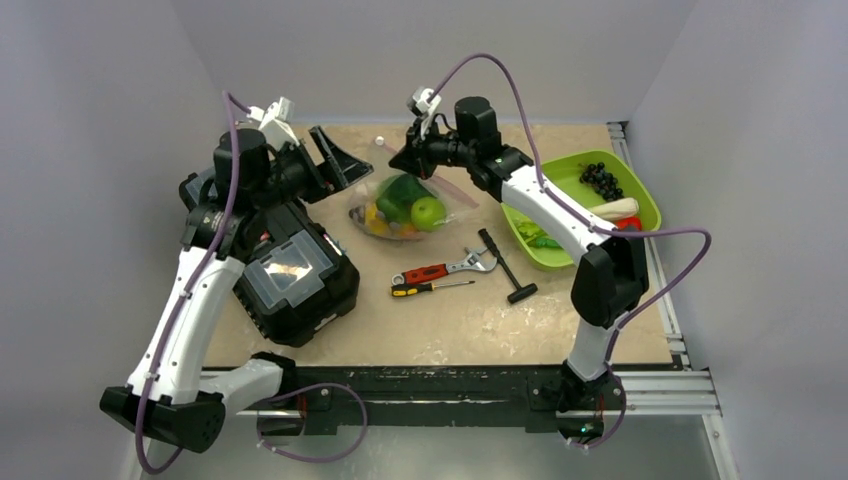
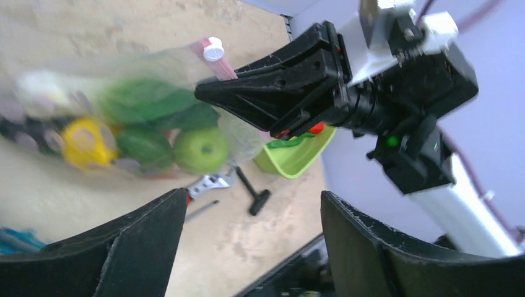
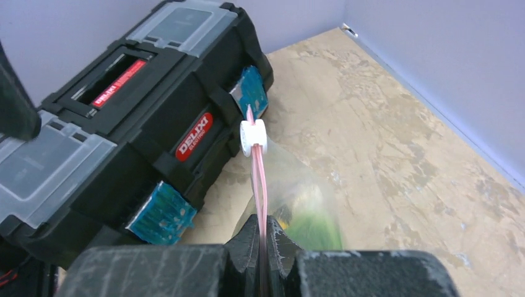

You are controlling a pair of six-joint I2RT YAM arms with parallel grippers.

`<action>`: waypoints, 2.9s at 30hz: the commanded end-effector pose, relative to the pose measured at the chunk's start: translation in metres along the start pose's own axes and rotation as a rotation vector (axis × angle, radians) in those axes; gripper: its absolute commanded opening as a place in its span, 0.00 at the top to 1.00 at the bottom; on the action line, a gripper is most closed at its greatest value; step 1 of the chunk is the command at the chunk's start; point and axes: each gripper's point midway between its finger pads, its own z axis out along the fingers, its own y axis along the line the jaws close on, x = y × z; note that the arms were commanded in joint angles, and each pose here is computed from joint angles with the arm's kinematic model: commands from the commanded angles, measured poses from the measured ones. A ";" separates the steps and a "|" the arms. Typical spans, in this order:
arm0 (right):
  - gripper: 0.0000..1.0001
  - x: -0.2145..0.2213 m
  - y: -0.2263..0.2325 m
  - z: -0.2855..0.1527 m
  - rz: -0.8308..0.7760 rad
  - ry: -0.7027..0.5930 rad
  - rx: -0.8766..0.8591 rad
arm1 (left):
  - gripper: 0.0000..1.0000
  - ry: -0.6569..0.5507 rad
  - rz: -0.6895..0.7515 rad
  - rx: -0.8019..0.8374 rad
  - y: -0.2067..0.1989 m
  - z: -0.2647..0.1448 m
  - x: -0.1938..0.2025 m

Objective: Place the food in the zip-top bag and seal the zipper
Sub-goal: Zip the zipper food storage bag at the center of the board.

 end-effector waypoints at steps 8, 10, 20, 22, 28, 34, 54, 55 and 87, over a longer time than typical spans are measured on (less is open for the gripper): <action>1.00 -0.050 0.038 -0.011 -0.217 -0.162 0.091 | 0.28 -0.034 -0.613 -0.246 0.006 0.036 -0.010; 1.00 -0.049 0.046 -0.009 -0.248 -0.158 0.093 | 0.31 -0.012 -0.681 -0.310 0.010 0.038 -0.008; 1.00 -0.045 0.061 -0.002 -0.334 -0.138 0.137 | 0.62 -0.027 -0.782 -0.529 0.036 0.018 0.005; 1.00 -0.043 0.062 0.001 -0.346 -0.126 0.145 | 0.62 -0.028 -0.790 -0.540 0.038 0.017 0.007; 1.00 -0.042 0.066 0.003 -0.360 -0.120 0.154 | 0.67 -0.031 -0.793 -0.576 0.042 0.017 0.009; 1.00 -0.042 0.066 0.003 -0.371 -0.113 0.165 | 0.63 -0.067 -0.753 -0.575 0.041 0.015 0.000; 1.00 -0.043 0.075 0.000 -0.421 -0.103 0.172 | 0.67 -0.030 -0.709 -0.514 0.032 0.038 -0.006; 1.00 -0.043 0.075 0.000 -0.422 -0.102 0.174 | 0.72 -0.034 -0.709 -0.516 0.032 0.037 -0.005; 1.00 -0.057 0.088 -0.016 -0.472 -0.221 0.185 | 0.93 0.116 -0.667 -0.465 0.024 0.051 0.038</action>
